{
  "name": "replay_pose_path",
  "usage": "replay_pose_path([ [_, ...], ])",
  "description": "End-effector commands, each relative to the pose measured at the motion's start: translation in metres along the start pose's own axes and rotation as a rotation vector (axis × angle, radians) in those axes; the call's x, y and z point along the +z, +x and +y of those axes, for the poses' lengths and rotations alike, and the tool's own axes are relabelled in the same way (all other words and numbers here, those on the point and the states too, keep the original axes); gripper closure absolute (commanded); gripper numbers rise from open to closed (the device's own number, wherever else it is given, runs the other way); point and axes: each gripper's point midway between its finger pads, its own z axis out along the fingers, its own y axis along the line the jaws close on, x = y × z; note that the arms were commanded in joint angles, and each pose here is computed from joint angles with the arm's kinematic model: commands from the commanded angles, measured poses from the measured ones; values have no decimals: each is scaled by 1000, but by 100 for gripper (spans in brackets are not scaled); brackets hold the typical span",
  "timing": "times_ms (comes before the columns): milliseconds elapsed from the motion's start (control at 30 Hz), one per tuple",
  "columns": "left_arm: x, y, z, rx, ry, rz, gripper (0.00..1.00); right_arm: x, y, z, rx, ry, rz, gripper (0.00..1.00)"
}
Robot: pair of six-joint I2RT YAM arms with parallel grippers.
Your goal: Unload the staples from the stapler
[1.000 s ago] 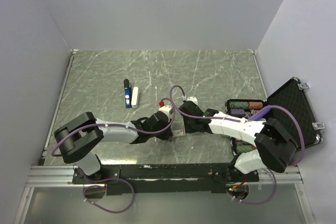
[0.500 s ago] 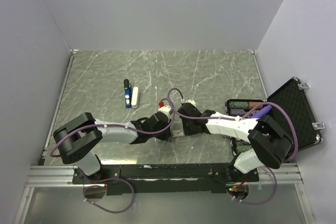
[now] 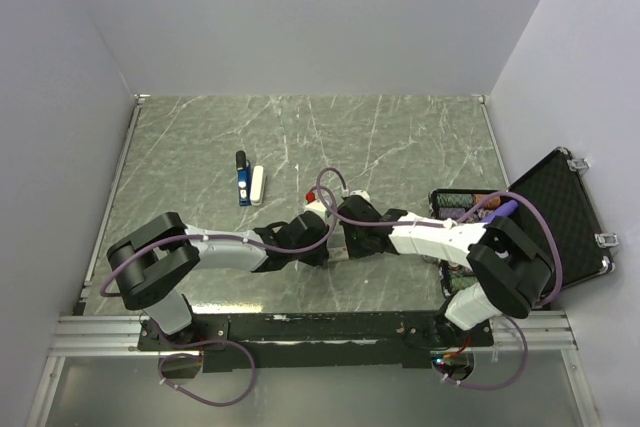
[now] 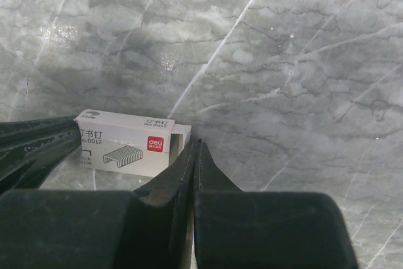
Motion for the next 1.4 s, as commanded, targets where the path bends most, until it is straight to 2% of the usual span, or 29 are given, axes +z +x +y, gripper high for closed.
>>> replay_pose_path([
  [0, 2, 33, 27, 27, -110, 110, 99, -1, -15, 20, 7, -45, -33, 100],
  [467, 5, 33, 23, 31, -97, 112, 99, -6, -23, 59, 47, -203, -31, 100],
  [800, -3, 27, 27, 24, -117, 83, 99, -6, -19, 41, 35, -125, -43, 100],
  [867, -7, 22, 27, 21, -120, 64, 95, -8, -21, 34, 37, -103, -58, 100],
  [1000, -11, 22, 31, 20, -144, 66, 83, -12, -25, 21, 39, -53, -83, 89],
  [1233, -20, 19, 37, 11, -175, 54, 74, -21, -31, -2, 47, 30, -128, 63],
  [1367, -32, 8, 37, 7, -183, 19, 66, -31, -42, -11, 60, 52, -174, 58],
])
